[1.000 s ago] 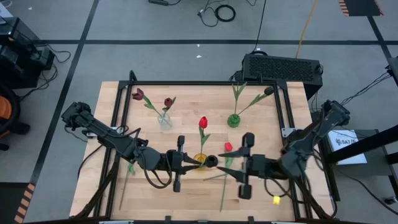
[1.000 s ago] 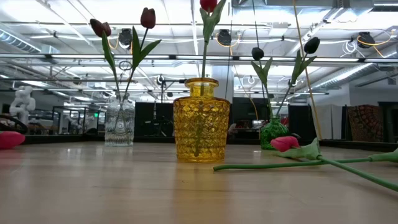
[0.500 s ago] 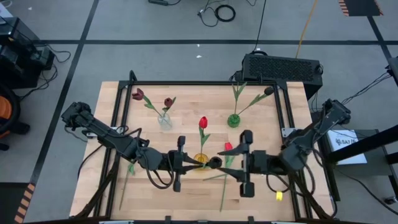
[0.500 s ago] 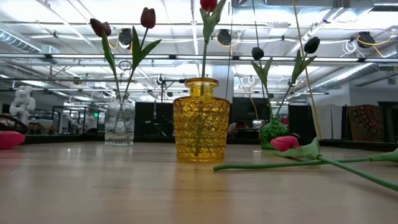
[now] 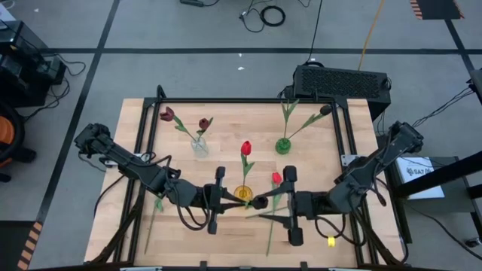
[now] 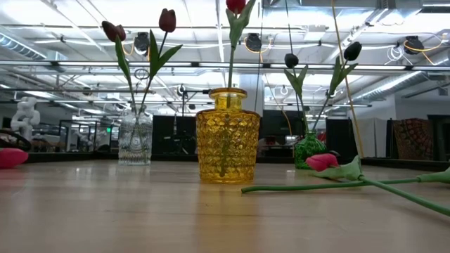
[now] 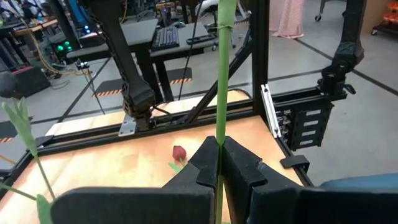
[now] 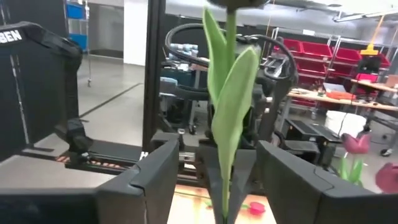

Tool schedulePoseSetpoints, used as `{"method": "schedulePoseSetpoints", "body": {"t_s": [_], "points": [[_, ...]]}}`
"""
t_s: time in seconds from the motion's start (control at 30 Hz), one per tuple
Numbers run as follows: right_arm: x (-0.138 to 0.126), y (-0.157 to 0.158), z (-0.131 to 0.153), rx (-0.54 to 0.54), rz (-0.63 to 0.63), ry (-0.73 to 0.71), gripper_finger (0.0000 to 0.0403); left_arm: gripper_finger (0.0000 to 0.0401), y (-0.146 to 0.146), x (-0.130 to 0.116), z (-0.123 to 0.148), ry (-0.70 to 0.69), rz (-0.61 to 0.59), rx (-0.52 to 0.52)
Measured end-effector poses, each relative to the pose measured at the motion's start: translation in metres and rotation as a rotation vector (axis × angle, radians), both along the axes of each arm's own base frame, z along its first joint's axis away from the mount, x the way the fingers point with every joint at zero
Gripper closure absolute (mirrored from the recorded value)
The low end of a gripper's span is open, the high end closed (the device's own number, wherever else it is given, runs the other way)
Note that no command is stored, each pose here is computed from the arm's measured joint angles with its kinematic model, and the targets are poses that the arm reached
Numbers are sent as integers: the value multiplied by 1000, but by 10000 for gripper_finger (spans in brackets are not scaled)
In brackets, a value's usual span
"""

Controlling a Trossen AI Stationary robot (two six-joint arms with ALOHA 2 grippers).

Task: Sort flowers into vase by color
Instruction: Put the black flower into the green vase

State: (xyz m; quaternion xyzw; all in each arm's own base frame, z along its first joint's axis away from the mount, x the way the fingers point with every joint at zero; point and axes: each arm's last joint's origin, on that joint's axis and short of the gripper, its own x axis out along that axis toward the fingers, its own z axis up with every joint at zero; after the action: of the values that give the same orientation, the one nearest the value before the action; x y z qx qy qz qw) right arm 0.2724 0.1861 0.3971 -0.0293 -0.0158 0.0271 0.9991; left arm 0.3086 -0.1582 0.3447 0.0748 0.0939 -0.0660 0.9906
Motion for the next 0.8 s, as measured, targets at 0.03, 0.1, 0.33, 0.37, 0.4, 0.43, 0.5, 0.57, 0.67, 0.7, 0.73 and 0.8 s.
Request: {"method": "schedulePoseSetpoints", "body": {"t_s": [0.03,0.1,0.33,0.37,0.4,0.43,0.5,0.57,0.67,0.7,0.73,0.8], "points": [[3,0,-2,5,-4,1,191,389,0,0,0,-2,-4,-2],[9,0,-6,3,-12,8,187,389,0,0,1,-9,-7,-6],[33,-3,-19,22,39,-14,194,389,0,0,1,-11,-8,-7],[34,-4,-19,19,42,-11,198,389,0,0,1,-10,-8,-7],[34,-3,-20,19,49,-10,203,389,-1,0,1,-10,-10,-6],[34,-3,-20,24,50,-8,208,389,-1,0,1,-9,-10,-6],[34,-3,-19,31,51,-9,223,389,-1,0,1,-8,-10,-5],[33,-3,-19,36,52,-9,243,389,-1,0,1,-7,-10,-5],[33,-3,-19,42,53,-9,283,389,-1,0,1,-8,-9,-5],[33,-3,-19,51,52,-8,300,389,-1,0,1,-7,-9,-5],[33,-3,-19,63,52,-6,316,389,-1,0,1,-7,-9,-5],[35,-5,-20,85,47,-2,349,389,-1,0,1,-7,-9,-4]]}}
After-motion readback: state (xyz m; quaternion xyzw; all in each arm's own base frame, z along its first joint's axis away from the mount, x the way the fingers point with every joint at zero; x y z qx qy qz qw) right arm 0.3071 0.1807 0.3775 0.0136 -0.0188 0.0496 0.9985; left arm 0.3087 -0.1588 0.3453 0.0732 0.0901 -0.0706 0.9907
